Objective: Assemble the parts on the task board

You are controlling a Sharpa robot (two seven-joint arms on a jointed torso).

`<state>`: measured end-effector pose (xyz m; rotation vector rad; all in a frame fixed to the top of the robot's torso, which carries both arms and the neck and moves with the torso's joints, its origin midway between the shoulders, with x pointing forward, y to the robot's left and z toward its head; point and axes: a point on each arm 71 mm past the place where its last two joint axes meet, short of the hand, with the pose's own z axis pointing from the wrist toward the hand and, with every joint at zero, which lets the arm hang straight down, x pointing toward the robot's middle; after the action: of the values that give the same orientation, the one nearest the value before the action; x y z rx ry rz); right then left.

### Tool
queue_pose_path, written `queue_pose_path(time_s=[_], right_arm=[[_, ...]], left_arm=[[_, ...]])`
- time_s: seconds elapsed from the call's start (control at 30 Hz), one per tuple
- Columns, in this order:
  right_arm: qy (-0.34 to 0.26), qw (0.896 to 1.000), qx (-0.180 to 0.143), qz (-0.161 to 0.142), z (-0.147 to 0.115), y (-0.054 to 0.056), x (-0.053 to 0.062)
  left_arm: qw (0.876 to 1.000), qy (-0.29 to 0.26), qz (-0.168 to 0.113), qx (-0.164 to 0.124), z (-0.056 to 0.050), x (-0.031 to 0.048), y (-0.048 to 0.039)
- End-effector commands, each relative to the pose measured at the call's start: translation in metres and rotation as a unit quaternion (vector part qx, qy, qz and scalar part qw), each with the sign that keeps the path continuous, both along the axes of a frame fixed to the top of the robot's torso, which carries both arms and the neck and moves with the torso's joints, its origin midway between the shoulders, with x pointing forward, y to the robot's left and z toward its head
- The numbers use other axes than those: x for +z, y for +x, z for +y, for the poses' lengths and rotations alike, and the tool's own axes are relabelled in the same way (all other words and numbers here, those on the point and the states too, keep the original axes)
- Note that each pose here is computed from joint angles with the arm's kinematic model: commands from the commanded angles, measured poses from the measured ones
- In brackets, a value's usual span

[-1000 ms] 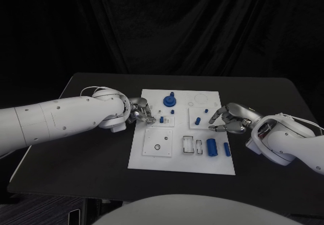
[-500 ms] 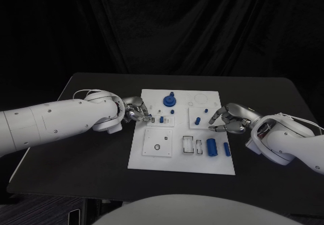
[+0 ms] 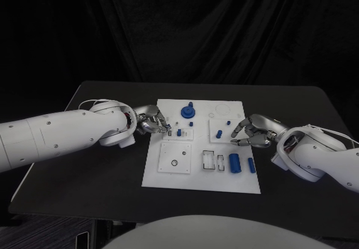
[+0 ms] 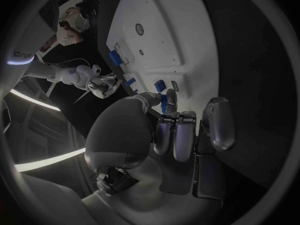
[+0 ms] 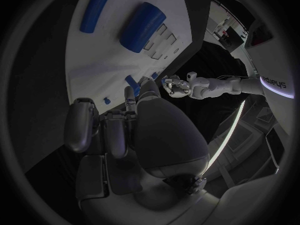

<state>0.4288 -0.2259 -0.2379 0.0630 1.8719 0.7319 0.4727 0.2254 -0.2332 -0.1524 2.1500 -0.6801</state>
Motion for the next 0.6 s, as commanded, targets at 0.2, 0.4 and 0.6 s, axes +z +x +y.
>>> queue_pose_path(time_s=[0.2, 0.4, 0.6], right_arm=[[-0.008, 1.000, -0.005, 0.007, -0.002, -0.001, -0.003], [-0.003, 1.000, -0.006, 0.000, -0.001, -0.001, -0.002], [-0.003, 1.000, -0.007, -0.001, -0.001, -0.001, -0.001]], left_arm=[[0.991, -0.003, 0.124, -0.043, -0.002, -0.0033, -0.0031], [0.984, 0.049, 0.164, -0.055, -0.004, 0.0090, 0.0066], [0.972, 0.114, 0.193, -0.072, -0.014, 0.0272, 0.0208]])
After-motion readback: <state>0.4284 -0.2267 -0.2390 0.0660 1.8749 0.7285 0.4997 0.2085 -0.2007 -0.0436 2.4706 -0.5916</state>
